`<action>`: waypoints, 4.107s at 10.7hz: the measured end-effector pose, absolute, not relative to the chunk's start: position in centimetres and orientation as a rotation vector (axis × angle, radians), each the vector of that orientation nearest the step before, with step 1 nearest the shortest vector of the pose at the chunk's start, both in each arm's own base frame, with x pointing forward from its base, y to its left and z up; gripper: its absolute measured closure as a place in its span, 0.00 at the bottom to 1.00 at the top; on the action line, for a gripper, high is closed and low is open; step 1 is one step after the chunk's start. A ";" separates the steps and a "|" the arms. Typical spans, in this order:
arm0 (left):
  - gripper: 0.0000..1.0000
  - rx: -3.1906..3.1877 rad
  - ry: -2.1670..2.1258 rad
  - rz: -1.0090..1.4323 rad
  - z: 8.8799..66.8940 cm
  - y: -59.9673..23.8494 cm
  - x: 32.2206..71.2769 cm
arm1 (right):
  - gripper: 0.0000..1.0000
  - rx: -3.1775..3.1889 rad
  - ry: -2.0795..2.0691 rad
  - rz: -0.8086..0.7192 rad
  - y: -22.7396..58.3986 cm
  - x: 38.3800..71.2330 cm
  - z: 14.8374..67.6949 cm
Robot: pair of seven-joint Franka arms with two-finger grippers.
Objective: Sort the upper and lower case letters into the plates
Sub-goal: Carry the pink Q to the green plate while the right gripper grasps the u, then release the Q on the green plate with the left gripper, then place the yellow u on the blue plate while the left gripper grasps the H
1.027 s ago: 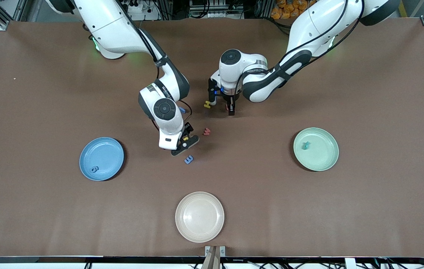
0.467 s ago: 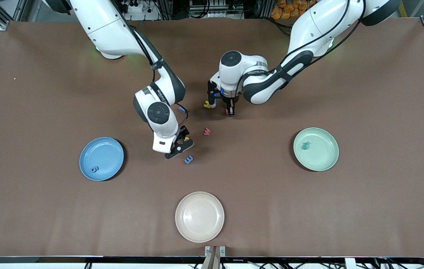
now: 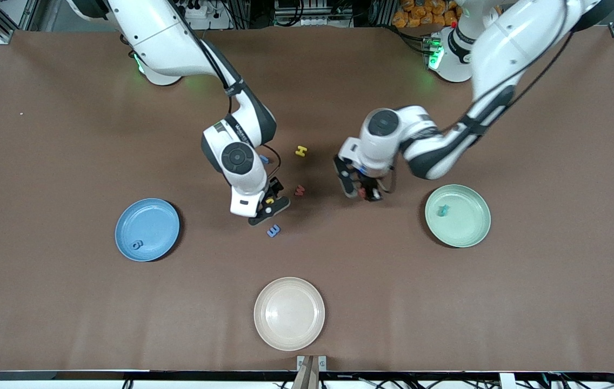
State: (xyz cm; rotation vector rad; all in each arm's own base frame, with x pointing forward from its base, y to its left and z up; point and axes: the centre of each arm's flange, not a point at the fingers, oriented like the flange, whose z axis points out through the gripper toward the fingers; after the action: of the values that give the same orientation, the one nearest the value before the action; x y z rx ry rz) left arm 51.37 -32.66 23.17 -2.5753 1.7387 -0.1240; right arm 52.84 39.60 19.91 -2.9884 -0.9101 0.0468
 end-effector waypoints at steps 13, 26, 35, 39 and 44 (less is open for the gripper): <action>0.03 -2.869 0.997 0.092 26.3 -7.8 63.8 | 0.30 -2.983 -0.939 0.020 40.6 52.3 17.4; 0.00 -3.148 0.682 0.174 33.1 -31.3 56.7 | 0.73 -3.001 -0.852 0.148 19.0 63.8 25.7; 0.00 -3.101 0.457 0.209 25.4 -55.4 34.5 | 0.02 -2.958 -0.880 0.214 9.9 65.2 25.2; 0.01 -3.120 0.393 0.109 19.4 -57.5 31.6 | 0.00 -2.956 -0.905 0.181 11.0 65.3 25.3; 0.09 -3.100 0.483 0.024 17.8 -56.9 31.9 | 0.00 -2.951 -0.923 0.182 11.8 65.1 25.3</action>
State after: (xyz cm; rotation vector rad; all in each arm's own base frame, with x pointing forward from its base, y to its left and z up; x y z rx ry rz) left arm 31.89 -56.94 17.80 -3.0995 0.4825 0.0239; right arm 65.12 11.84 25.27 -2.9512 -0.9231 0.1815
